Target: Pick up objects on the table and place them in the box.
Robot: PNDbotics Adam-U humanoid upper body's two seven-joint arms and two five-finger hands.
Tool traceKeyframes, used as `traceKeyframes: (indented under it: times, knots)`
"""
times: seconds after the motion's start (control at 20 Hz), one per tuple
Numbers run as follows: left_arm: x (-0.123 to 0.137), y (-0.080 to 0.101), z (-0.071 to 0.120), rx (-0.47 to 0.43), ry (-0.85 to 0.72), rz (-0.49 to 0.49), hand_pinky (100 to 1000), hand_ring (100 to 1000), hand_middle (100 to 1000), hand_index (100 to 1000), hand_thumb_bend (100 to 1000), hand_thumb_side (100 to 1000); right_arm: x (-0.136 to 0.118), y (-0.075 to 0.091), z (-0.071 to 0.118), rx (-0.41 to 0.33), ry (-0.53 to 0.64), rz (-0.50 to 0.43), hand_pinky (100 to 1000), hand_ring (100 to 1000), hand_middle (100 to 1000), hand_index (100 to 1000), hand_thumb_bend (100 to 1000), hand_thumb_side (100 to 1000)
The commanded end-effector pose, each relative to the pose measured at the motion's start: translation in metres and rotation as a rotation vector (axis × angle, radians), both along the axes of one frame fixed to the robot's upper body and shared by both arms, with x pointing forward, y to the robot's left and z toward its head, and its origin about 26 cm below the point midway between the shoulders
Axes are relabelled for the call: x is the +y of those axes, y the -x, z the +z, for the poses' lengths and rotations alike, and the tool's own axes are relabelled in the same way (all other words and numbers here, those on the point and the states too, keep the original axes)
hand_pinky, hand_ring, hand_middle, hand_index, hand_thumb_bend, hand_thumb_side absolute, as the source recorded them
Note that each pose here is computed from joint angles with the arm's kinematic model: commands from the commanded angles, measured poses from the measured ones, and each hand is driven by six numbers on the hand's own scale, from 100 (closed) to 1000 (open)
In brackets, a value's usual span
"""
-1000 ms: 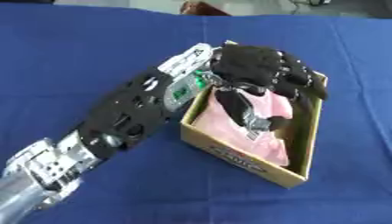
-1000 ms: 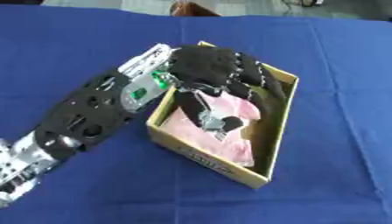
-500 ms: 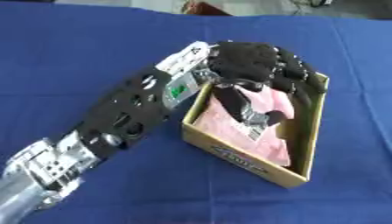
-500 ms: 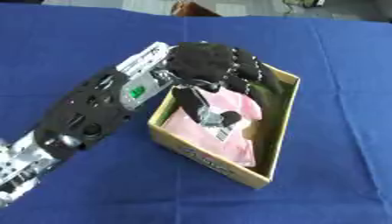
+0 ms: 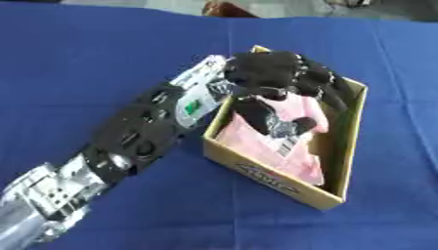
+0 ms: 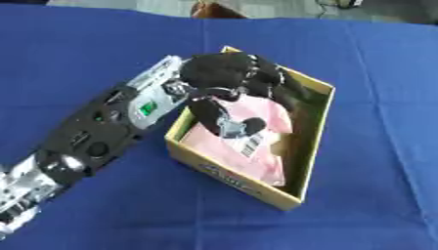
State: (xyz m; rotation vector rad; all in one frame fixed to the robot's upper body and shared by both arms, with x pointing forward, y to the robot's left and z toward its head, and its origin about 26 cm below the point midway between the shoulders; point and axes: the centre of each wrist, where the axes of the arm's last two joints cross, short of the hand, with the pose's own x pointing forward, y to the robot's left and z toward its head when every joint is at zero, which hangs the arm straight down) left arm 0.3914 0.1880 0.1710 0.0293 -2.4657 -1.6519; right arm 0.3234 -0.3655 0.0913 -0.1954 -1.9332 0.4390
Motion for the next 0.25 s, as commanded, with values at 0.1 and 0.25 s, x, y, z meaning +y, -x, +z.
traceKeyframes:
  times: [0.1,0.25]
  knots:
    - [0.026,0.025,0.027,0.244,0.253,0.026,527,754,864,903,106,1000,-0.011,0.004,0.008,-0.018,0.023,-0.031,485,610,801,931,580,676]
    - [0.055,0.055,0.031,0.391,0.392,0.054,508,747,859,913,134,1000,-0.016,0.007,0.008,-0.016,0.027,-0.056,483,609,800,932,577,678]
